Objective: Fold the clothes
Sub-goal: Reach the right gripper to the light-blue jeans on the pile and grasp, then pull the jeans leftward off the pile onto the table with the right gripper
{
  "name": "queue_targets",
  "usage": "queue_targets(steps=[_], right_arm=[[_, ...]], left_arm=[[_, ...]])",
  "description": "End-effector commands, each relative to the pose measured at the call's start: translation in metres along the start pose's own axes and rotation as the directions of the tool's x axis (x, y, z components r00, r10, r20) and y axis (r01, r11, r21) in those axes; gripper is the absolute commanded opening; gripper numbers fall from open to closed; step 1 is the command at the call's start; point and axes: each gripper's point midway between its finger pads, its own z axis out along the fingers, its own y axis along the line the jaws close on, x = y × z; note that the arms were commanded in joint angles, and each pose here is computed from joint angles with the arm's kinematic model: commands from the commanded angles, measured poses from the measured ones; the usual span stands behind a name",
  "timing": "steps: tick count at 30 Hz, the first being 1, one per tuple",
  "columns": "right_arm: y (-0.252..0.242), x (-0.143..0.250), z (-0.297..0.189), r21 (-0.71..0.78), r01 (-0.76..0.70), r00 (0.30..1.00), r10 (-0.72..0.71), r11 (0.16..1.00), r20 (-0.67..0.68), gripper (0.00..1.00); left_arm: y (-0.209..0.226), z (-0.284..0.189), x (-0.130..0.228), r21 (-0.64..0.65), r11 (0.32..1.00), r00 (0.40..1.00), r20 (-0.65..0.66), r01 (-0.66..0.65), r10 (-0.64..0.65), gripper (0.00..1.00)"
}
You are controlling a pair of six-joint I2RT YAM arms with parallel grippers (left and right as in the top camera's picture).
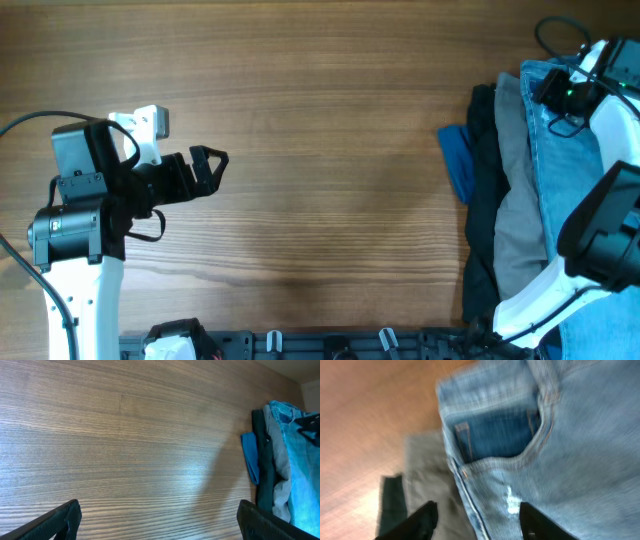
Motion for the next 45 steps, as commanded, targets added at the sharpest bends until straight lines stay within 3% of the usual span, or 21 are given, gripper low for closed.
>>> queue_targets(steps=[1,5,7,8,9,10,13,14,16,19,21,23,28,33,37,39,42,44,45], right_arm=[[0.001,0.024,0.030,-0.016,0.031,0.995,-0.033,0.999,-0.093,0.51],[-0.002,0.031,0.037,-0.013,0.030,0.993,-0.031,0.999,-0.117,0.51],[-0.002,0.031,0.038,-0.012,0.036,0.993,-0.037,0.999,-0.116,0.45],[-0.003,0.032,0.038,-0.005,0.035,0.993,-0.036,0.999,-0.117,0.38],[-0.010,0.033,0.039,0.032,0.026,0.992,-0.022,0.999,-0.120,0.20],[-0.017,0.032,0.038,0.077,-0.009,0.993,0.018,0.997,-0.115,0.10],[-0.024,0.026,0.034,0.101,-0.053,0.994,0.062,0.993,-0.089,0.08],[-0.025,0.020,0.030,0.085,-0.064,0.995,0.070,0.994,-0.077,0.11],[-0.026,0.018,0.028,0.069,-0.075,0.994,0.080,0.995,-0.072,0.05],[-0.032,0.017,0.024,0.064,-0.116,0.990,0.121,0.991,-0.071,0.04],[-0.025,0.011,0.017,0.001,-0.128,0.990,0.128,0.992,-0.059,0.04],[-0.012,-0.011,-0.007,-0.098,-0.125,0.992,0.126,0.987,0.003,0.05],[0.047,-0.076,-0.132,-0.336,0.018,0.966,0.071,0.942,0.249,0.04],[0.135,-0.071,-0.264,-0.504,0.271,0.896,-0.024,0.820,0.443,0.04],[0.221,-0.028,-0.322,-0.575,0.452,0.848,-0.129,0.681,0.514,0.04],[0.282,0.017,-0.334,-0.656,0.508,0.850,-0.204,0.557,0.485,0.04],[0.373,0.115,-0.332,-0.758,0.550,0.822,-0.389,0.351,0.416,0.04],[0.422,0.201,-0.320,-0.807,0.540,0.763,-0.543,0.237,0.351,0.05],[0.438,0.242,-0.314,-0.819,0.542,0.716,-0.613,0.187,0.334,0.16]], left_arm=[[-0.005,-0.004,-0.006,0.023,1.000,1.000,0.016,-0.005,0.004,1.00],[-0.006,-0.004,-0.007,0.023,1.000,1.000,0.017,-0.005,0.005,1.00],[-0.005,-0.004,-0.007,0.022,1.000,1.000,0.016,-0.005,0.004,1.00],[-0.005,-0.004,-0.007,0.022,1.000,1.000,0.016,-0.005,0.004,1.00],[-0.005,-0.004,-0.007,0.022,1.000,1.000,0.016,-0.005,0.004,1.00],[-0.005,-0.004,-0.006,0.022,1.000,1.000,0.016,-0.005,0.004,1.00],[-0.005,-0.004,-0.006,0.022,1.000,1.000,0.016,-0.005,0.004,1.00],[-0.005,-0.004,-0.006,0.022,1.000,1.000,0.016,-0.005,0.004,1.00],[-0.005,-0.004,-0.007,0.022,1.000,1.000,0.016,-0.005,0.004,1.00],[-0.005,-0.004,-0.007,0.023,1.000,1.000,0.016,-0.005,0.004,1.00],[-0.005,-0.004,-0.007,0.023,1.000,1.000,0.017,-0.005,0.005,1.00],[-0.006,-0.004,-0.007,0.023,1.000,1.000,0.019,-0.006,0.006,1.00],[-0.006,-0.006,-0.011,0.025,0.999,0.999,0.037,0.022,-0.023,1.00],[0.001,-0.030,-0.032,0.002,0.989,0.978,0.147,0.150,-0.149,1.00],[-0.004,-0.076,-0.061,-0.010,0.989,0.946,0.293,0.147,-0.138,1.00],[-0.015,-0.103,-0.074,-0.013,0.993,0.924,0.369,0.115,-0.102,1.00],[-0.034,-0.140,-0.089,-0.031,0.998,0.881,0.471,0.058,-0.037,1.00],[-0.043,-0.163,-0.094,-0.064,0.998,0.851,0.525,0.024,0.013,1.00],[-0.047,-0.172,-0.095,-0.081,0.997,0.838,0.545,0.012,0.034,1.00]])
